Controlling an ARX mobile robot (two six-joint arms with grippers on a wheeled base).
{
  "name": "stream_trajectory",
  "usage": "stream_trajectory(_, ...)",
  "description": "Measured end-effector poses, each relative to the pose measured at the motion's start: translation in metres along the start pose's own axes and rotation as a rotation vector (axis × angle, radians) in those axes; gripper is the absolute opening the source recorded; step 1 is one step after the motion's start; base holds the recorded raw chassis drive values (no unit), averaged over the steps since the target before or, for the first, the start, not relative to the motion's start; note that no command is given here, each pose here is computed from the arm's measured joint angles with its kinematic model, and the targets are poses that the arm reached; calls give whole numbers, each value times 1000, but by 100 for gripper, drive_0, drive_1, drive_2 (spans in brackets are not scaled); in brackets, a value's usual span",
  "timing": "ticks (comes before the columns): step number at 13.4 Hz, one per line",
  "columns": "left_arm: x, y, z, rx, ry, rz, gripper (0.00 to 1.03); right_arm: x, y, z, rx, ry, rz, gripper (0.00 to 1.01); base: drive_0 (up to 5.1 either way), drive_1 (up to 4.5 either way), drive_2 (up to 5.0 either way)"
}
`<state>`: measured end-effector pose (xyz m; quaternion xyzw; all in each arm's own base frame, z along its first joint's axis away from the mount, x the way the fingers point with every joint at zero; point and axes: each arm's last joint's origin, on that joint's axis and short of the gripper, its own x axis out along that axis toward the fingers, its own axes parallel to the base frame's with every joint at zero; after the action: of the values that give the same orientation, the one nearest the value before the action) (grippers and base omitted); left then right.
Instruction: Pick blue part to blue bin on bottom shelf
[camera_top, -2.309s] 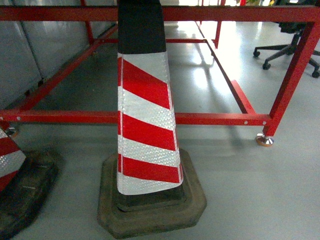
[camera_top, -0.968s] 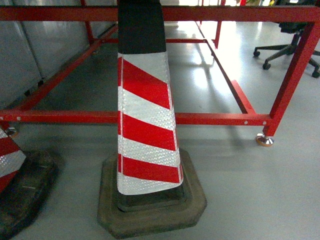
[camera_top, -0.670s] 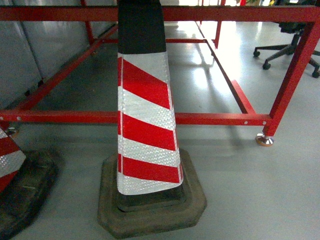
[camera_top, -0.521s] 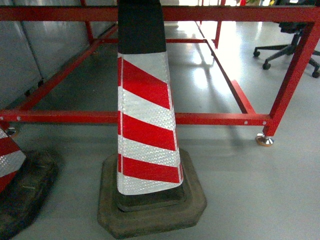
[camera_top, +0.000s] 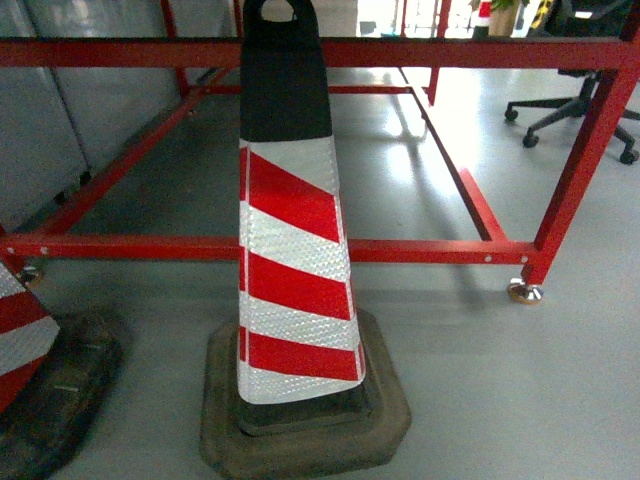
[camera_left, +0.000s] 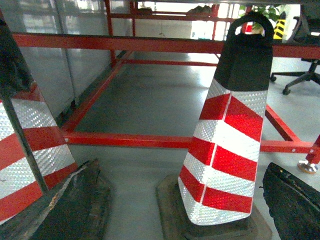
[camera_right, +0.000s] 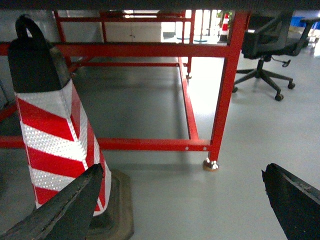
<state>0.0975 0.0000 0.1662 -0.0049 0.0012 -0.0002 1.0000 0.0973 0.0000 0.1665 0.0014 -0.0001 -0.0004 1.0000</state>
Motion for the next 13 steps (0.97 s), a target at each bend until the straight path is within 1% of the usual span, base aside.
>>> stream_trajectory(13, 0, 0, 0, 10, -2, 0, 98, 0, 0, 0, -1, -1, 1, 98, 0, 0, 0)
